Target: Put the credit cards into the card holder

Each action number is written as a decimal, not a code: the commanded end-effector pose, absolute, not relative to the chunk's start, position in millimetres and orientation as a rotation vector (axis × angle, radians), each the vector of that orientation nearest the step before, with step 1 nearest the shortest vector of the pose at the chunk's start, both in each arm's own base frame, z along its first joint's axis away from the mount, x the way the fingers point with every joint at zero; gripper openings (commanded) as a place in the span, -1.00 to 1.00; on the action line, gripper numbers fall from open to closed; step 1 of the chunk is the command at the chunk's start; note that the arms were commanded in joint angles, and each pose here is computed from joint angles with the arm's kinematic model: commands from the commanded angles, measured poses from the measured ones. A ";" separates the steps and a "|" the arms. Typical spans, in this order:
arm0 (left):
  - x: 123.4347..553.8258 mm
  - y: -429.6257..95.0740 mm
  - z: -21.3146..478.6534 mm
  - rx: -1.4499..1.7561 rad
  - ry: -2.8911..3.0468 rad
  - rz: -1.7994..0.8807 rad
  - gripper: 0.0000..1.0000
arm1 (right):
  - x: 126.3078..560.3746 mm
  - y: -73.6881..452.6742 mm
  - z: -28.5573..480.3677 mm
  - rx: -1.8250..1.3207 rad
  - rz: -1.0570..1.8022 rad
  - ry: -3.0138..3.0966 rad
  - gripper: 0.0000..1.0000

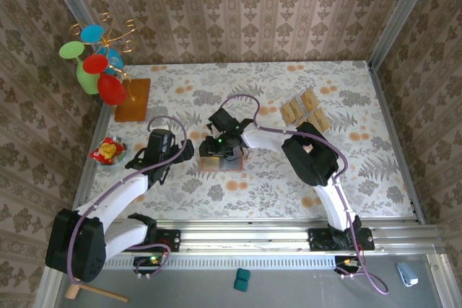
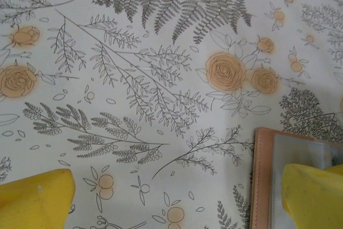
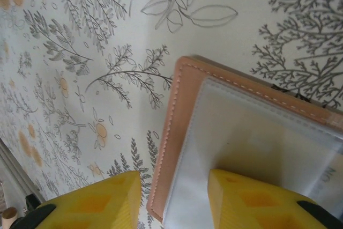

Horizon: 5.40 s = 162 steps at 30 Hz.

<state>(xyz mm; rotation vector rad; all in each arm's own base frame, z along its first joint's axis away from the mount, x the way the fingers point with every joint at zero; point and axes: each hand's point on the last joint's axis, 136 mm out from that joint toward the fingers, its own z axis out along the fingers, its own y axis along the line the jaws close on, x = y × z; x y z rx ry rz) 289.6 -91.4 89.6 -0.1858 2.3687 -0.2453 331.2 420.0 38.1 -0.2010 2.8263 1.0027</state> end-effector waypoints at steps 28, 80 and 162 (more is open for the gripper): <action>301.9 -143.1 54.8 -0.005 2.496 -0.395 1.00 | 334.8 277.8 93.2 -0.164 0.496 2.758 0.08; 298.3 -179.0 65.0 0.090 2.480 -0.429 1.00 | 375.6 88.5 158.6 0.143 0.201 2.647 -0.12; 304.1 -185.6 67.8 0.139 2.500 -0.405 1.00 | 457.2 106.7 252.9 -0.138 -0.226 2.419 -1.00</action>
